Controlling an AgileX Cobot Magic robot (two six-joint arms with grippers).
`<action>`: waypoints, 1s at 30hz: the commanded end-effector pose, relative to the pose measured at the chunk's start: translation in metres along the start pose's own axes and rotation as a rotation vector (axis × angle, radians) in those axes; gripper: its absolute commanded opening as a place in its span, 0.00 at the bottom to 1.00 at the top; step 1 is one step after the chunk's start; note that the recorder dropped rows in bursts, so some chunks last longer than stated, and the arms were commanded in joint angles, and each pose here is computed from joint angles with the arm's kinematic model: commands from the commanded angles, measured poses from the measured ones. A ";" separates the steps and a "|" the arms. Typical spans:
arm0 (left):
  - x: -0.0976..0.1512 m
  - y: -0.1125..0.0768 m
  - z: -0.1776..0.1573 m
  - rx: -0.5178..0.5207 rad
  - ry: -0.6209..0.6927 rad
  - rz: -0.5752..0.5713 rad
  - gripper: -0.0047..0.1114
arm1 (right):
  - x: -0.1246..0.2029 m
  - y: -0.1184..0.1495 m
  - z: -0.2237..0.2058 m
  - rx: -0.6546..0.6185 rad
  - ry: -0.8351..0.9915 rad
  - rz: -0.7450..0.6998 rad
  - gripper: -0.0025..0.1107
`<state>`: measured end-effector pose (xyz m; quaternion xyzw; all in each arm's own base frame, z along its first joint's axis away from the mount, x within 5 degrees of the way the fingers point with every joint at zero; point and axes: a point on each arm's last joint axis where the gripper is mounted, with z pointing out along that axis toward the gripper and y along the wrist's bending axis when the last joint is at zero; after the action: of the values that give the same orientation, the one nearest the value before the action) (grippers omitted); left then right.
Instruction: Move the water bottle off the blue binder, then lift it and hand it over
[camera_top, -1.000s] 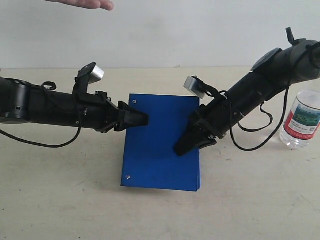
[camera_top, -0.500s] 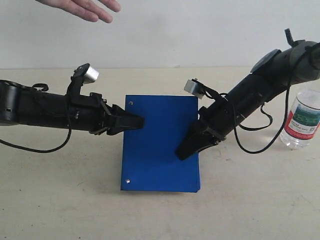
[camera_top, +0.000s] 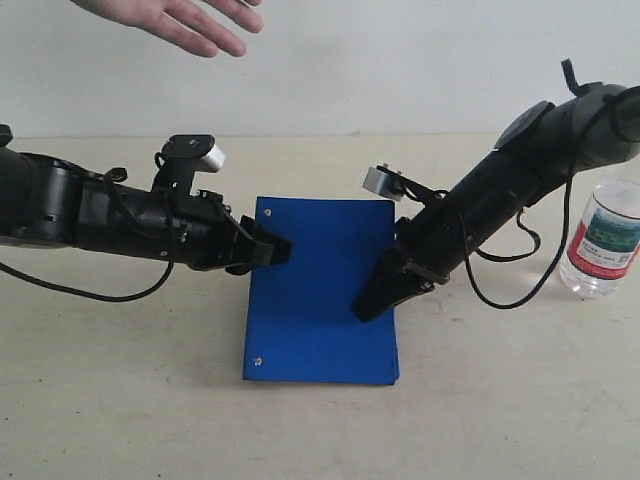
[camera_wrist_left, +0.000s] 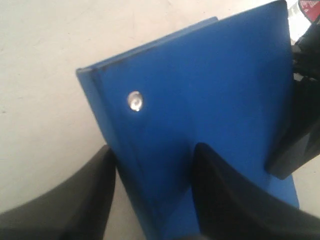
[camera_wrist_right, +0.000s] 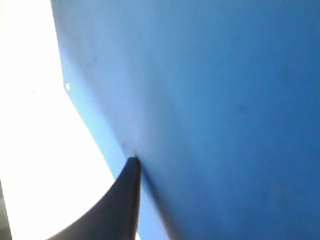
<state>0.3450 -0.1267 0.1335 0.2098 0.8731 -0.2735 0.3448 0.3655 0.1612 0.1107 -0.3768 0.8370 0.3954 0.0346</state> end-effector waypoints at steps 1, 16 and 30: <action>0.000 -0.065 -0.003 0.616 -0.094 0.078 0.10 | -0.008 -0.006 0.013 0.083 -0.054 -0.020 0.02; -0.003 -0.052 -0.002 0.502 -0.081 0.067 0.08 | -0.010 0.006 0.007 -0.001 -0.015 -0.086 0.12; -0.063 -0.064 -0.094 0.255 -0.320 0.256 0.08 | -0.046 0.073 -0.097 0.408 -0.042 -0.269 0.57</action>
<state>0.3229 -0.1228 0.2350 0.2804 0.7703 -0.3362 0.4637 0.3773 0.1545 0.2148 -0.4602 0.8410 0.2424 0.1490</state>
